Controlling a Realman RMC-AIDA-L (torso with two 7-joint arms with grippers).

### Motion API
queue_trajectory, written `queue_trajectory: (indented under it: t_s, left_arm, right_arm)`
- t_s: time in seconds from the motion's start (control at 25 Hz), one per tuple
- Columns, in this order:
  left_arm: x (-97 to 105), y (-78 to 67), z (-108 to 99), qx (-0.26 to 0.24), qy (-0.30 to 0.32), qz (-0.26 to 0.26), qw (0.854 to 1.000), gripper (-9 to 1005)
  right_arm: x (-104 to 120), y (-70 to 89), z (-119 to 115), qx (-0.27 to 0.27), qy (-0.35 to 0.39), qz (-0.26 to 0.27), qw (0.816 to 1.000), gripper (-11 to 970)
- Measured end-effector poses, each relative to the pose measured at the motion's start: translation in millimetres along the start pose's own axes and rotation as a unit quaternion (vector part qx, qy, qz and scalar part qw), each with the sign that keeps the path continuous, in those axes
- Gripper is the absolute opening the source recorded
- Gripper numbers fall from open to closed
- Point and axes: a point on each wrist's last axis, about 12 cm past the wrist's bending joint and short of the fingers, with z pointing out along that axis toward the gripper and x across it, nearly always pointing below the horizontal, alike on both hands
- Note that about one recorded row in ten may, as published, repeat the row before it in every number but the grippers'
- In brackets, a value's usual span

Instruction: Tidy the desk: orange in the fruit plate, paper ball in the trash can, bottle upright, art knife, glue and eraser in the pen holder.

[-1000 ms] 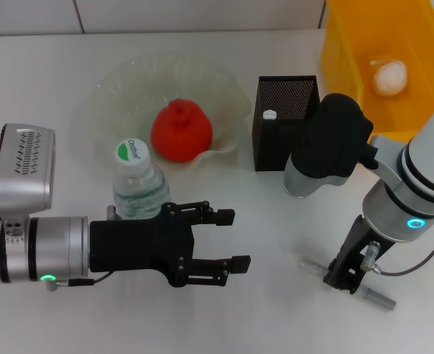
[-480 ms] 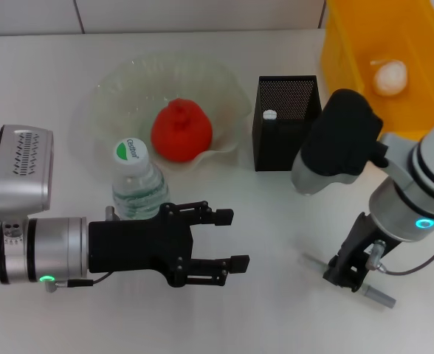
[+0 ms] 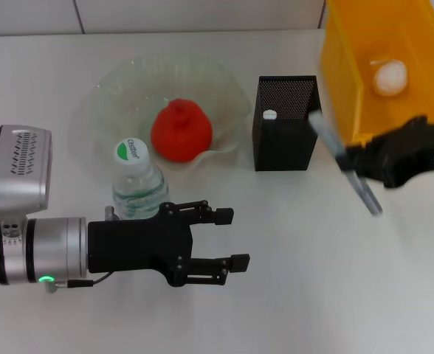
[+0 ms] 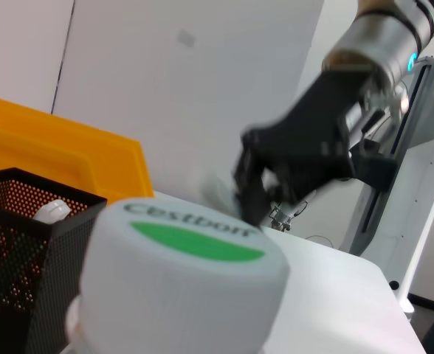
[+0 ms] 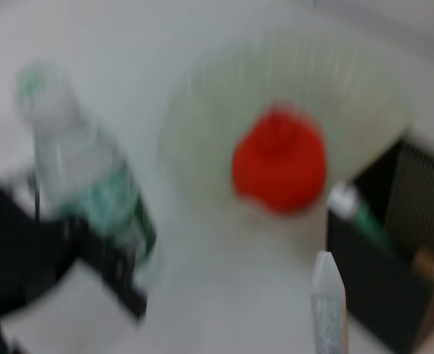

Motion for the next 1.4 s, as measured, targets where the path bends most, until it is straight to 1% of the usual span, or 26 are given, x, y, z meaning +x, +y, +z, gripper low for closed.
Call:
queue_trajectory:
  t_s: [0.12, 0.2, 0.28, 0.4, 0.48, 0.56, 0.64, 0.76, 0.88, 1.04, 1.24, 1.28, 1.4]
  left_arm:
    - [1, -0.4, 1, -0.003, -0.004, -0.003, 1.000, 800]
    - [1, -0.4, 1, -0.004, -0.005, -0.005, 1.000, 800]
    - [0, -0.2, 1, -0.007, -0.011, -0.007, 1.000, 800]
    - [0, -0.6, 1, -0.009, -0.017, -0.009, 1.000, 800]
    - [0, -0.8, 0, -0.010, -0.018, -0.010, 1.000, 800]
    - [0, -0.9, 0, -0.012, -0.022, -0.010, 1.000, 800]
    - [0, -1.0, 0, -0.012, -0.024, -0.010, 1.000, 800]
    - [0, -1.5, 0, -0.011, -0.026, -0.011, 1.000, 800]
    - [0, -2.8, 1, -0.009, -0.031, -0.014, 0.999, 800]
    - [2, -4.7, -1, -0.009, -0.034, -0.017, 0.999, 800]
    - [2, -7.2, -1, -0.002, -0.037, -0.018, 0.999, 800]
    - [2, -8.2, -2, 0.001, -0.039, -0.019, 0.999, 800]
    - [2, -13.9, -5, 0.016, -0.050, -0.021, 0.998, 800]
  right_arm:
    - [4, -13.1, -9, 0.009, -0.114, 0.011, 0.993, 123]
    - [8, -22.4, -7, 0.015, -0.189, 0.011, 0.982, 123]
    - [12, -31.6, 2, 0.013, -0.249, 0.011, 0.968, 123]
    - [20, -48.8, 20, 0.012, -0.335, 0.029, 0.942, 123]
    - [28, -59.2, 35, 0.018, -0.379, 0.046, 0.924, 122]
    - [35, -66.3, 51, 0.022, -0.411, 0.064, 0.909, 122]
    - [36, -69.1, 67, 0.019, -0.424, 0.075, 0.902, 122]
    - [37, -68.5, 86, 0.007, -0.410, 0.092, 0.907, 126]
    - [40, -67.4, 89, 0.002, -0.405, 0.099, 0.909, 132]
    - [45, -63.6, 86, -0.008, -0.408, 0.099, 0.907, 140]
    - [53, -58.1, 78, -0.029, -0.422, 0.101, 0.900, 314]
    - [54, -57.7, 75, -0.032, -0.427, 0.101, 0.898, 362]
    - [60, -53.0, 57, -0.066, -0.451, 0.084, 0.886, 507]
